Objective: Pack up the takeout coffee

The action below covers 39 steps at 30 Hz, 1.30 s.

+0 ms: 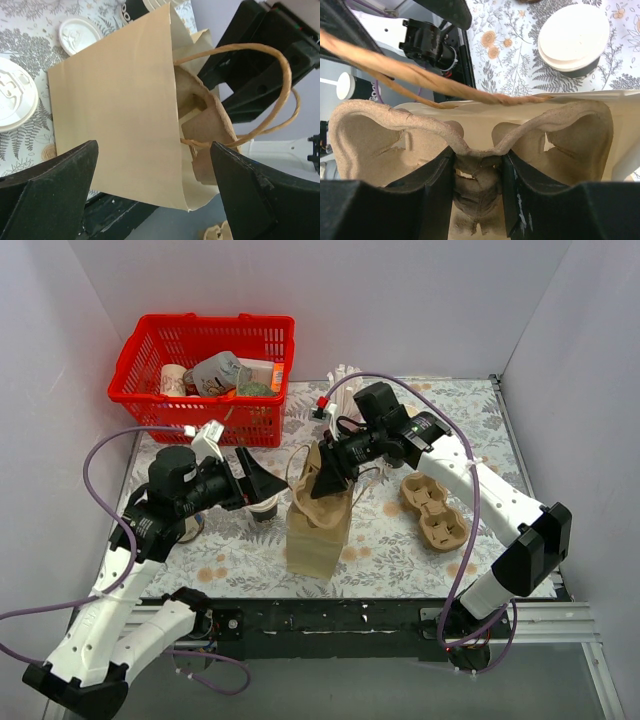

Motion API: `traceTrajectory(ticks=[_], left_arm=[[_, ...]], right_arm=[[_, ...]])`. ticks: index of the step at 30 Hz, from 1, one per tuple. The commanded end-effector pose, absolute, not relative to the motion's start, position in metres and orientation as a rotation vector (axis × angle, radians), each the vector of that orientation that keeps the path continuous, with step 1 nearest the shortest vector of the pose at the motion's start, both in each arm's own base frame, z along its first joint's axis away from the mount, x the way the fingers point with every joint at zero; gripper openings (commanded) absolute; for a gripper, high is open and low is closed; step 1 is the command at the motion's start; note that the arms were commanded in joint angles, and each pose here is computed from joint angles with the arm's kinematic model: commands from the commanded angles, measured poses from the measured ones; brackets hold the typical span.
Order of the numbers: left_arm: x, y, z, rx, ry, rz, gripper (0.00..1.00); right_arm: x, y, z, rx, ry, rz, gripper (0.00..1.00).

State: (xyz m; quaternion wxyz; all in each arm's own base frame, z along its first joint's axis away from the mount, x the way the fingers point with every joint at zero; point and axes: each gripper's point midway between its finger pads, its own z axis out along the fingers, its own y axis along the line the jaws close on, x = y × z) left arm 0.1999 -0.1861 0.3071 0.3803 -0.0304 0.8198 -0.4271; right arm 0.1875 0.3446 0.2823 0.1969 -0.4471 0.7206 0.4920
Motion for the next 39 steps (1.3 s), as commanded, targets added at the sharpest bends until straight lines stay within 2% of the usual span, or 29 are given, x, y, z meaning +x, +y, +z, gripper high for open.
traceTrajectory(ticks=[1,10,14,17,24,28,32,36,37,39], left_arm=[[0.186,-0.192,0.309,0.047,2.074,-1.145,0.96],[0.193,-0.190,0.295,0.017,2.121,-1.102,0.93],[0.181,-0.201,0.321,0.077,2.038,-1.234,0.97],[0.175,-0.207,0.360,0.130,1.913,-1.320,0.98],[0.202,-0.191,0.377,0.023,1.856,-1.162,0.98],[0.227,-0.190,0.361,-0.082,1.926,-1.106,0.91],[0.225,-0.199,0.361,-0.042,1.947,-1.148,0.85],[0.229,-0.200,0.358,-0.046,1.947,-1.146,0.78],[0.228,-0.202,0.353,-0.046,1.964,-1.150,0.75],[0.231,-0.204,0.345,-0.051,1.992,-1.153,0.62]], right_arm=[[0.196,0.345,0.282,-1.284,1.995,1.307,0.44],[0.196,0.343,0.265,-1.361,1.971,1.252,0.43],[0.189,0.343,0.256,-1.422,1.950,1.251,0.42],[0.197,0.341,0.244,-1.417,2.001,1.142,0.42],[0.203,0.338,0.227,-1.425,2.068,0.975,0.41],[0.207,0.337,0.216,-1.444,2.086,0.879,0.41],[0.210,0.328,0.200,-1.488,2.132,0.677,0.41],[0.212,0.327,0.193,-1.446,2.169,0.628,0.42],[0.210,0.328,0.193,-1.448,2.171,0.628,0.42],[0.209,0.326,0.190,-1.429,2.193,0.603,0.42]])
